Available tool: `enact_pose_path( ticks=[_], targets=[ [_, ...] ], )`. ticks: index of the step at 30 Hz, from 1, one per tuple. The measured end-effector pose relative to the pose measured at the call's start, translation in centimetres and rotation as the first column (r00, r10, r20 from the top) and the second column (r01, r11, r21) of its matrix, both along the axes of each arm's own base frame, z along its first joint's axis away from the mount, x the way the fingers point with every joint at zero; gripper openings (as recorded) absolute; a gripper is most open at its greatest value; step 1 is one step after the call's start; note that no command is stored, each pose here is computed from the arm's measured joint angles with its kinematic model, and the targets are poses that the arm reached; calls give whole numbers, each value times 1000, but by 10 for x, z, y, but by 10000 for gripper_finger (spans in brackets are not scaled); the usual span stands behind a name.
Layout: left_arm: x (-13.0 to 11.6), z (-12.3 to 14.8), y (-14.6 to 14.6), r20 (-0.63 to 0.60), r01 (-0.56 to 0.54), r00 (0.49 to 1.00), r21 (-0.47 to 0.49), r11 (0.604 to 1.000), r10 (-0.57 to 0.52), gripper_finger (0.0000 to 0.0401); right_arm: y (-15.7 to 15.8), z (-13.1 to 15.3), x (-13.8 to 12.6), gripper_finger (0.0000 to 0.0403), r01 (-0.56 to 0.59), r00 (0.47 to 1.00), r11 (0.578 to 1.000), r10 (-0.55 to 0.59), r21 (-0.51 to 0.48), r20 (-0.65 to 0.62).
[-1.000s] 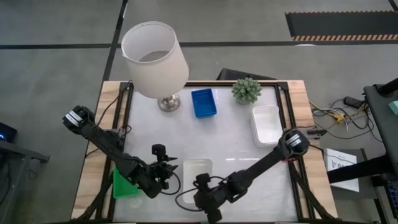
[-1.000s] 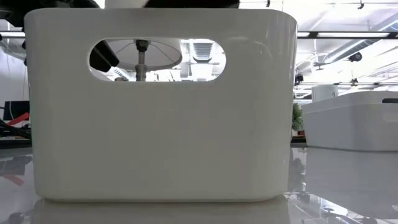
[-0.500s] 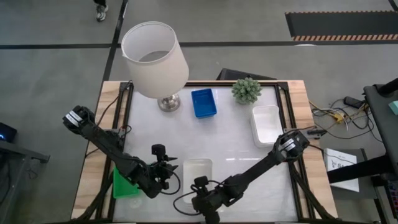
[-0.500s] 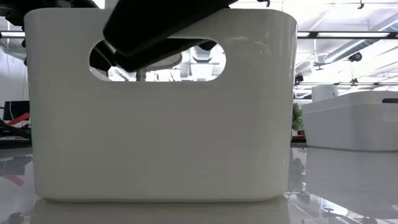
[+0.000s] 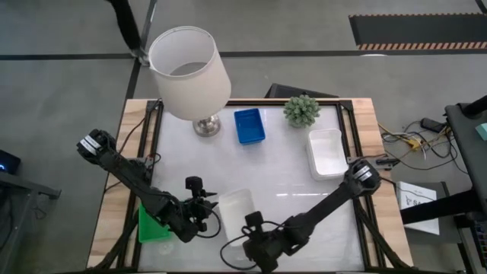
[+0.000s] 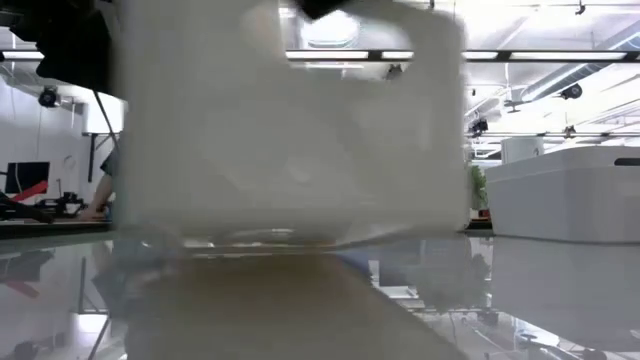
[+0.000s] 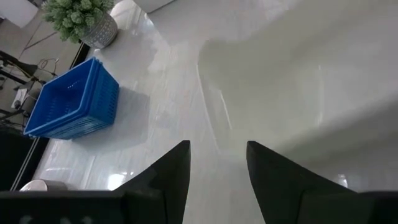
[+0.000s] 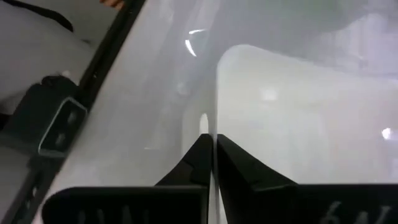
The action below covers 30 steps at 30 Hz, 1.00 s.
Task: Stack baskets by color
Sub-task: Stack the bottom white bin on the stacked white bins
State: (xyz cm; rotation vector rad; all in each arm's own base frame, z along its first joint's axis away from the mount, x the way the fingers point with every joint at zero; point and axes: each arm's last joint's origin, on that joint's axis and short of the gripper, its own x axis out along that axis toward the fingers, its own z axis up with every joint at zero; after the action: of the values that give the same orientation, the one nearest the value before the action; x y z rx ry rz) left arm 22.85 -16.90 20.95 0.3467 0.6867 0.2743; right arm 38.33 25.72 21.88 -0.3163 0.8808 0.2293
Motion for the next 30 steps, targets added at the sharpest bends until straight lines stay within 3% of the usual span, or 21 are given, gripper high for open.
enact_pose_path(
  ticks=[7,16,24,30],
  targets=[
    [0,0,0,4,0,1000,-3,1000,0,141,-5,33,-19,9,52,998,999,-52,-10,27],
    [2,1,-1,20,0,1000,-17,1000,0,141,-11,41,-49,9,118,991,969,-128,-219,-31],
    [2,2,-2,25,1,1000,-20,1000,0,141,-48,88,-97,9,217,964,909,-258,-355,-72],
    [3,3,-3,38,2,999,-32,999,0,141,-89,117,-140,9,222,967,910,-252,-350,-44]
  ],
)
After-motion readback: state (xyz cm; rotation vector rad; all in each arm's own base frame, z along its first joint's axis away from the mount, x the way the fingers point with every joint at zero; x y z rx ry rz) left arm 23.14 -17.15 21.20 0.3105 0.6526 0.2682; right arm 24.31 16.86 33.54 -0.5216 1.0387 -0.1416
